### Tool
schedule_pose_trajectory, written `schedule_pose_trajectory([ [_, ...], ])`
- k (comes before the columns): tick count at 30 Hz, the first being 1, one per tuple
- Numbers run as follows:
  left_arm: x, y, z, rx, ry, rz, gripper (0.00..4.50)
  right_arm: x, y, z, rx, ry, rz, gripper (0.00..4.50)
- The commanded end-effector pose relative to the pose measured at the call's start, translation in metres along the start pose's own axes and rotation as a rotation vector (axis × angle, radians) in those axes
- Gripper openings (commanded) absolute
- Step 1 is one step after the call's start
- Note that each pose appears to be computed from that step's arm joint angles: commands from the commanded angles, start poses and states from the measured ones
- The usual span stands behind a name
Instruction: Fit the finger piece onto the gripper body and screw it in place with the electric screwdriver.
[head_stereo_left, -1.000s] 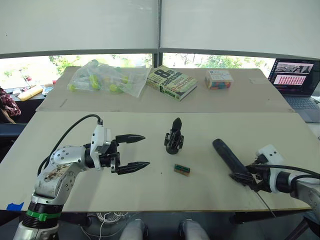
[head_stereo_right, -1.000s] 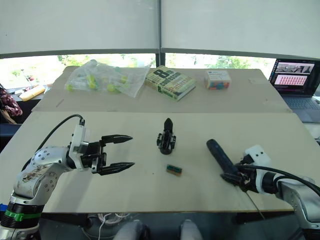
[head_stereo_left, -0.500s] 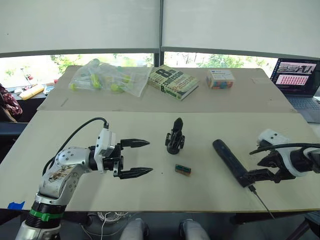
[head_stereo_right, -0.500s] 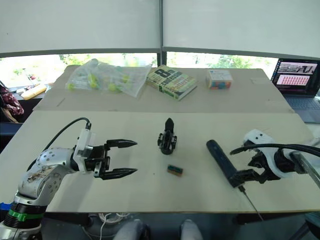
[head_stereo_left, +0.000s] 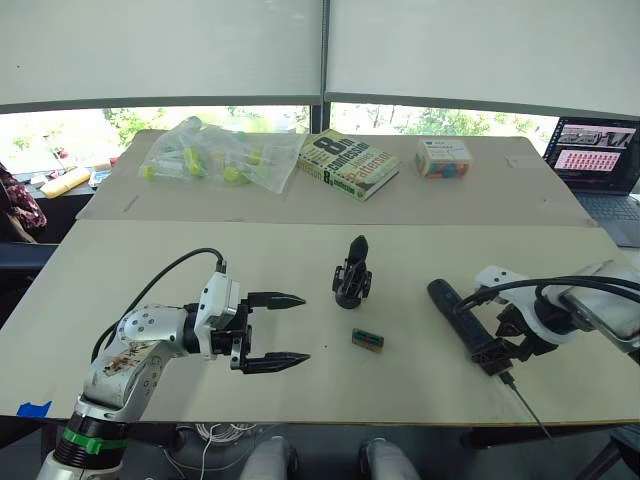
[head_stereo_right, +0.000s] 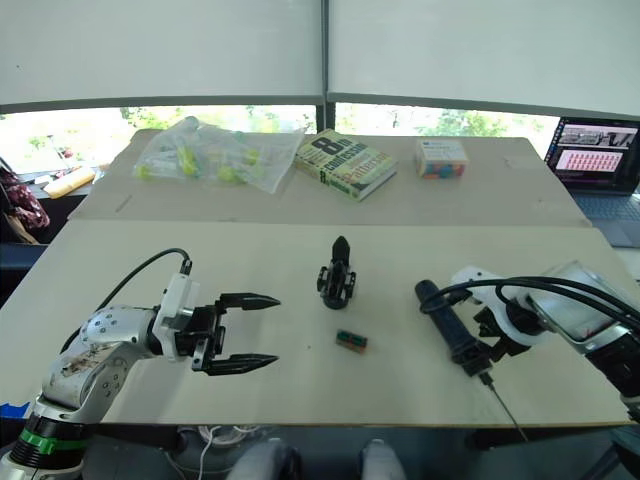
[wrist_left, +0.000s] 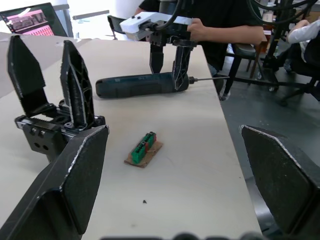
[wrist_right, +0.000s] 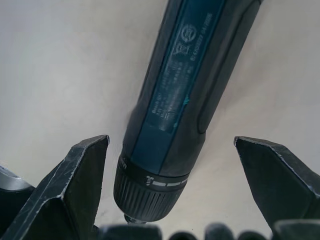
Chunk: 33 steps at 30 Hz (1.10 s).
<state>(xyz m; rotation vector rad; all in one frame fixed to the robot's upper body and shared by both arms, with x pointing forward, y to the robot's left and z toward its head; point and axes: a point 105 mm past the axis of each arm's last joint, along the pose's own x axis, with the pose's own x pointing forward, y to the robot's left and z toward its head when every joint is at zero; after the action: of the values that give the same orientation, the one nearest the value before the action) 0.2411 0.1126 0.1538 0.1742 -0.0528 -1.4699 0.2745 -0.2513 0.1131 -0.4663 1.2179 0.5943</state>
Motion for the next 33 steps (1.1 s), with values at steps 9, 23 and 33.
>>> schedule_pose_trajectory([
  [9, 0.003, -0.013, 0.003, 0.031, -0.009, -0.003, 4.50, 0.011, -0.008, -0.008, 0.025, 0.099, -0.007, 3.63],
  [23, -0.003, -0.007, 0.004, 0.039, 0.010, 0.006, 4.50, -0.023, -0.026, 0.012, 0.212, -0.119, 0.034, 1.92],
  [33, -0.012, 0.003, -0.003, 0.026, 0.054, -0.015, 4.50, -0.132, -0.019, 0.037, 0.193, -0.751, 0.168, 1.92],
])
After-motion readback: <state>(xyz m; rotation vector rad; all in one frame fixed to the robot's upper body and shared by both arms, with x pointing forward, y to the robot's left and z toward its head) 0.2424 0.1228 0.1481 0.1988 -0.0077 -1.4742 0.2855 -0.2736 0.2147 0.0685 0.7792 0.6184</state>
